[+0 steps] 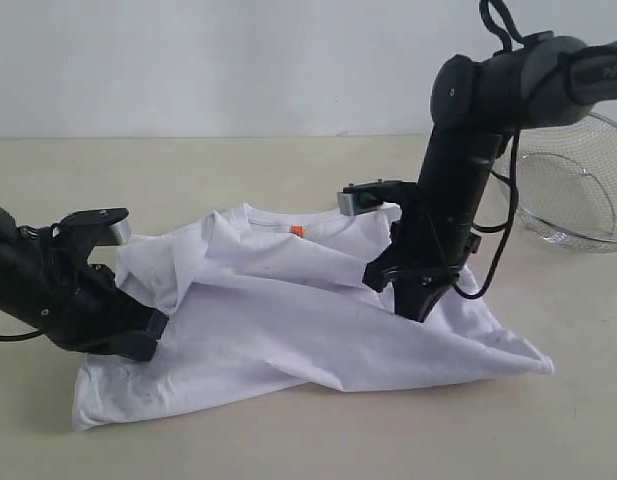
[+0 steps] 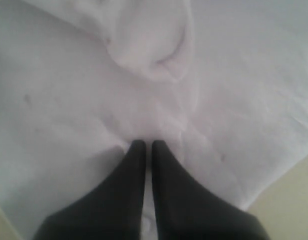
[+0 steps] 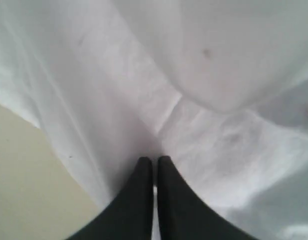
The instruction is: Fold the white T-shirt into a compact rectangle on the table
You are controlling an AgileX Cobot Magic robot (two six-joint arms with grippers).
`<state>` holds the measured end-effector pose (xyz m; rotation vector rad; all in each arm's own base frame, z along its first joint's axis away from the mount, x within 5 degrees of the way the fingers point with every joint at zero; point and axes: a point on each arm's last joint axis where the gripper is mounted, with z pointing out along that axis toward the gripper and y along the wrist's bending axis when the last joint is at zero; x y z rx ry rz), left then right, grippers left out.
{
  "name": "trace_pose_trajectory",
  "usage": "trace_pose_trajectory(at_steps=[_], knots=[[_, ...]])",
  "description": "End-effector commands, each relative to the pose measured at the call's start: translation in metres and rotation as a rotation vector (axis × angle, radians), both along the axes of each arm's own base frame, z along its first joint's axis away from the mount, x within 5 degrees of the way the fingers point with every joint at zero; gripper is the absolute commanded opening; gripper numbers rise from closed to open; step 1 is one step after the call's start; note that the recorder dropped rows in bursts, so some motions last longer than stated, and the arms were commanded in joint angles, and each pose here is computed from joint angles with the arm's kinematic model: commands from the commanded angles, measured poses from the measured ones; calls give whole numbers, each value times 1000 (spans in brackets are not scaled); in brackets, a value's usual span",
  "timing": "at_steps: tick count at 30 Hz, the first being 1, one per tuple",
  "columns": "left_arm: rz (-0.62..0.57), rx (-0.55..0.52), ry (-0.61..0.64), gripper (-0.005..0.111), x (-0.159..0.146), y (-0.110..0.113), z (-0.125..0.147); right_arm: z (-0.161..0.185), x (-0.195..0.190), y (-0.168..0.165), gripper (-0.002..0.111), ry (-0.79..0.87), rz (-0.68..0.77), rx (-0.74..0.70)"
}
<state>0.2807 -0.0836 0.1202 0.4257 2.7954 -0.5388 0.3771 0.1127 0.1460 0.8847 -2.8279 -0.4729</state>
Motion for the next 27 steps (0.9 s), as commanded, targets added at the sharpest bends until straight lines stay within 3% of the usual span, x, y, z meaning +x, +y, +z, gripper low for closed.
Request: trace_pose_trajectory(at_steps=[1, 3, 6, 9, 11, 14, 16, 22, 24, 27], knots=[[-2, 6, 1, 5, -1, -1, -1, 23, -6, -1, 0, -42, -4, 24], [-5, 10, -2, 5, -1, 0, -1, 47, -9, -1, 0, -103, -1, 40], [-5, 10, -2, 5, -1, 0, -1, 84, 3, -7, 0, -403, -104, 22], [-5, 10, -2, 5, -1, 0, -1, 103, 19, -15, 0, -633, -153, -39], [-5, 10, -2, 5, -1, 0, -1, 106, 28, -15, 0, -679, -168, -52], [-5, 10, -2, 5, -1, 0, -1, 102, 45, -12, 1, -696, -186, -47], [-8, 7, 3, 5, -2, -1, -1, 93, 56, -9, 9, -683, -185, -48], [-4, 7, 5, 5, -2, -1, -1, 71, 82, -3, 66, -612, -220, -58], [-1, 6, 6, 5, -2, -1, -1, 60, 88, -2, 66, -581, -221, -71], [-1, 6, 6, 5, -2, -1, -1, 44, 94, 0, 55, -528, -212, -89]])
